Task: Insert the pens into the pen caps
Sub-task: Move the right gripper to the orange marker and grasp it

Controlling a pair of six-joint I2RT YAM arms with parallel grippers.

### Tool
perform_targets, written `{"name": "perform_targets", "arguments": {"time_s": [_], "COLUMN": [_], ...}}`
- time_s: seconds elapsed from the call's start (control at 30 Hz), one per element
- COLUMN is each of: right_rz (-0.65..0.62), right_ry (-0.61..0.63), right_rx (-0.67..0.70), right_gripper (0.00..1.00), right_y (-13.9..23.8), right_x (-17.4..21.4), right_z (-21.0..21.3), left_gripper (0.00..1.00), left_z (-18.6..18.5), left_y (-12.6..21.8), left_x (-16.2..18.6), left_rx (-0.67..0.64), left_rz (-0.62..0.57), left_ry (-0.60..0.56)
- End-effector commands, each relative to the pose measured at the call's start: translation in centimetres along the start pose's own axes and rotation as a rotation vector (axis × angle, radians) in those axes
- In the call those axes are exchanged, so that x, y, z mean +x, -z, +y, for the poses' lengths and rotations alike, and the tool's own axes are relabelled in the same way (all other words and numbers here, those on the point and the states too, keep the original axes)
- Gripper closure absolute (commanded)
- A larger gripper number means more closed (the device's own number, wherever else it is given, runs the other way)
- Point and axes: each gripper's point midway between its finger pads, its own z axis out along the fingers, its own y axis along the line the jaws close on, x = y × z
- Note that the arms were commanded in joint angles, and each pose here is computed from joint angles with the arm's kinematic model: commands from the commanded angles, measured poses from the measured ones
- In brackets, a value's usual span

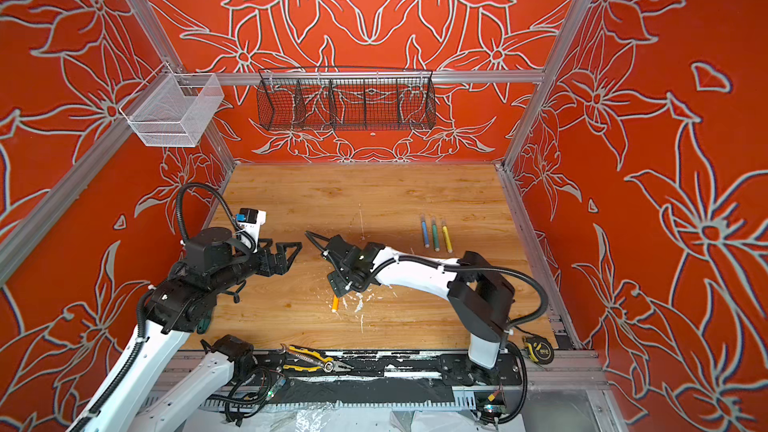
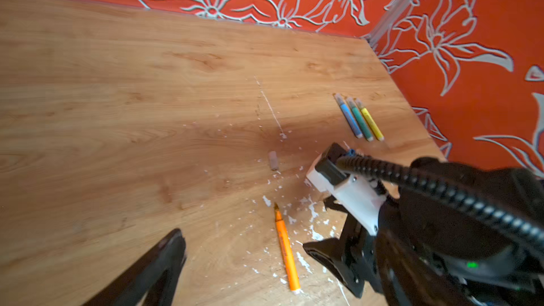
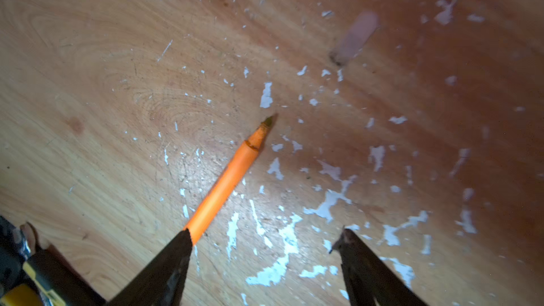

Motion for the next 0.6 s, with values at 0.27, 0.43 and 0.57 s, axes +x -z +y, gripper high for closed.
{"name": "perform_targets", "arguments": {"time_s": [0.27,0.43,0.57], "right_rz": [0.111,0.154,0.186], "right_ry": [-0.064,-0.028,-0.011], "right_rx": [-0.001,0.008,0.02], "right_gripper": [0.39,0.5,0.61], "right_y": [-3.4,-4.3,-4.3], "right_x": [2.1,2.6,3.4], "right_z": [3.3,4.3,4.2], "left_gripper": [0.03,0.03,0.03], "left_z": [2.8,2.7,2.6], "left_y": [4.4,4.6,5.1], "left_x": [-1.7,-1.7,-1.9], "left_rx": [-0.165,-0.159,-0.158], "left_rz": [-0.204,-0.203,-0.22], "left_ry": [0.022,0.02,0.014]}}
